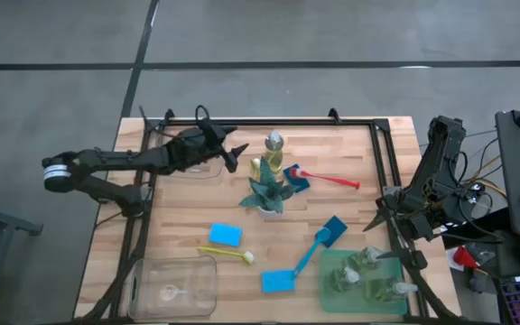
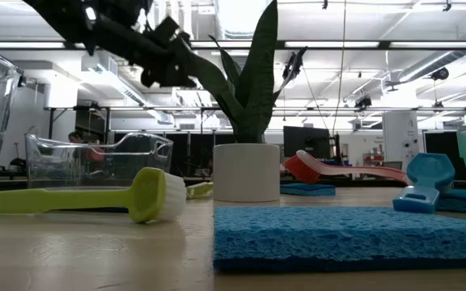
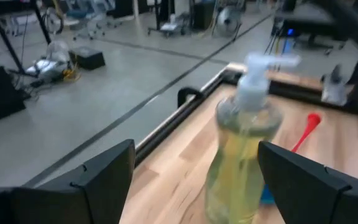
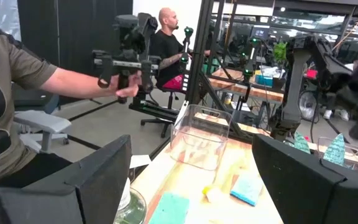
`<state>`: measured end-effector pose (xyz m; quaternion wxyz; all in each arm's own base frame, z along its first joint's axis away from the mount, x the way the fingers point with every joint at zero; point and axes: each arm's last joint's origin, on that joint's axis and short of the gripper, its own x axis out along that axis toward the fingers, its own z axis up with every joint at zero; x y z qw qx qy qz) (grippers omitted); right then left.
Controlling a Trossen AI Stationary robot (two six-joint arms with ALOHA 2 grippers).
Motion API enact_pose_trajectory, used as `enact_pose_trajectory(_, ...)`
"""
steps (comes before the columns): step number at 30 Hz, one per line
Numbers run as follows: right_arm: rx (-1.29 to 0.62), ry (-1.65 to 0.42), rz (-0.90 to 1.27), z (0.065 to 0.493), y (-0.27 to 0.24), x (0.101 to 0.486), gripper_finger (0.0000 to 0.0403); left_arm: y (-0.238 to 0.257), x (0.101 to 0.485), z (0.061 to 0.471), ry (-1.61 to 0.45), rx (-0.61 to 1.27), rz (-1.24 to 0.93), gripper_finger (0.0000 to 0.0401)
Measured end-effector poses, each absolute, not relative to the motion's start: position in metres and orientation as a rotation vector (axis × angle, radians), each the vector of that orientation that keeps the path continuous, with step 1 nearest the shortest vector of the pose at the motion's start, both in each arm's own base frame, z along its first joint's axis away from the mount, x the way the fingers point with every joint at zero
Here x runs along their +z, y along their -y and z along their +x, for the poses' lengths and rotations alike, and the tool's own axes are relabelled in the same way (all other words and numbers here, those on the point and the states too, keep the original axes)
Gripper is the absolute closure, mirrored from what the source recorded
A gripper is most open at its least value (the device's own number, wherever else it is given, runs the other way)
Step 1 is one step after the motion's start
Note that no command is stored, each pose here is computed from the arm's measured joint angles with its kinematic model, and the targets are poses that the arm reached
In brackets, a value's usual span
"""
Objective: Pick & Place Kitchen Sink Supplies
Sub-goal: Put the yellow dish soap into the green bin
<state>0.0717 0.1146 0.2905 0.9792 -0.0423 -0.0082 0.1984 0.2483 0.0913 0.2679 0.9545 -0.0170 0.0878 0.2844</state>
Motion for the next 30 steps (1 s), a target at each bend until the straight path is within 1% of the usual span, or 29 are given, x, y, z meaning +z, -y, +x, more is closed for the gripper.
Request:
enact_pose_trajectory(7,0.399,0.028,-0.107,0.071,-0.114,0.293,0.0076,-0.098,0.252,0.262,-0.212,0.567,-0.002,0.0069)
enact_pose_trajectory(11,0.398,0.031,-0.117,0.071,-0.114,0.294,0.0076,-0.1,0.247,0.266,-0.216,0.474,-0.024,0.0069)
enact_pose_trajectory(14,0.399,0.034,-0.124,0.071,-0.114,0.295,0.0076,-0.102,0.242,0.273,-0.241,0.454,-0.031,0.0068)
enact_pose_trajectory(24,0.398,0.032,-0.112,0.071,-0.114,0.295,0.0076,-0.115,0.239,0.311,-0.269,0.411,-0.041,0.0064)
enact_pose_trajectory(30,0.399,0.024,-0.095,0.072,-0.114,0.293,0.0076,-0.12,0.227,0.326,-0.315,0.411,-0.048,0.0064)
